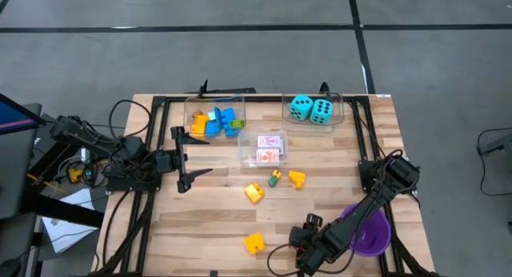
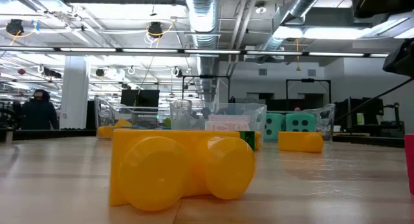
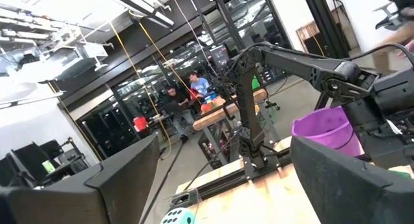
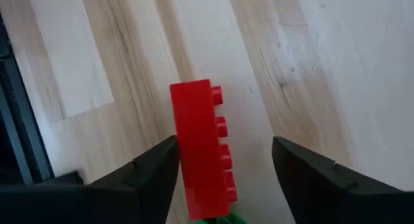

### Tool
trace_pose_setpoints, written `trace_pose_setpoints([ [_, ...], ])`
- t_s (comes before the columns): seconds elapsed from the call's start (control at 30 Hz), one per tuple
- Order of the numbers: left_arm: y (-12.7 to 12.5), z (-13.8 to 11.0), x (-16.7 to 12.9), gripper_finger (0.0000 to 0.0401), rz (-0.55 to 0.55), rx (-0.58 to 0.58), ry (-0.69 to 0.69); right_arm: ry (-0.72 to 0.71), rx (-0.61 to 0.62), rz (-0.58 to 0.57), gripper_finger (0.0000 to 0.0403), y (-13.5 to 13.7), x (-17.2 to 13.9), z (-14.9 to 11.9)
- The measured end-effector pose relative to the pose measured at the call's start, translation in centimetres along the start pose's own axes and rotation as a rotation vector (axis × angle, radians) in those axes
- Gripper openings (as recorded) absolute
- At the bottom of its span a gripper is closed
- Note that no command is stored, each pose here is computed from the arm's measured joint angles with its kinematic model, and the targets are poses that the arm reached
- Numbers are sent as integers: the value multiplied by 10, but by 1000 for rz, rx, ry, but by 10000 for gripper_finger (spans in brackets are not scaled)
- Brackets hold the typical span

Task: Pick & Place Toys
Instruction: Put the red game piece into the top left transparent bin

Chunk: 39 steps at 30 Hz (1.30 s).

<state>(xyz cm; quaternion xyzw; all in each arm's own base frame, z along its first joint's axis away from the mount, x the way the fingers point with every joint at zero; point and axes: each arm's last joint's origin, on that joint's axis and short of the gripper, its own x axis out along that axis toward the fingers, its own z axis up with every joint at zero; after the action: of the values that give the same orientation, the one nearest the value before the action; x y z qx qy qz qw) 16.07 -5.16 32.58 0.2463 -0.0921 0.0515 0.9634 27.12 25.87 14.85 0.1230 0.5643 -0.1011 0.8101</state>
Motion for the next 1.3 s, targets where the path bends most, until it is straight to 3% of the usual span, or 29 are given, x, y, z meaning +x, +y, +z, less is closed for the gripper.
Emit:
trace_pose_setpoints([
  [0.43,0,0,0,342,0,-4,0,-20,-66,28,63,1,0,6],
  [0.67,0,0,0,342,-1,-3,1,-26,-94,19,62,-3,2,13],
  [0.9,-4,-4,2,342,-20,-5,31,-88,-146,-68,65,-12,-8,26],
  [1.1,-14,-11,11,342,-49,20,75,-173,-275,-170,65,-12,-41,58],
  [1.3,-34,-25,26,342,-173,165,113,-252,-441,-244,65,-15,-78,102],
])
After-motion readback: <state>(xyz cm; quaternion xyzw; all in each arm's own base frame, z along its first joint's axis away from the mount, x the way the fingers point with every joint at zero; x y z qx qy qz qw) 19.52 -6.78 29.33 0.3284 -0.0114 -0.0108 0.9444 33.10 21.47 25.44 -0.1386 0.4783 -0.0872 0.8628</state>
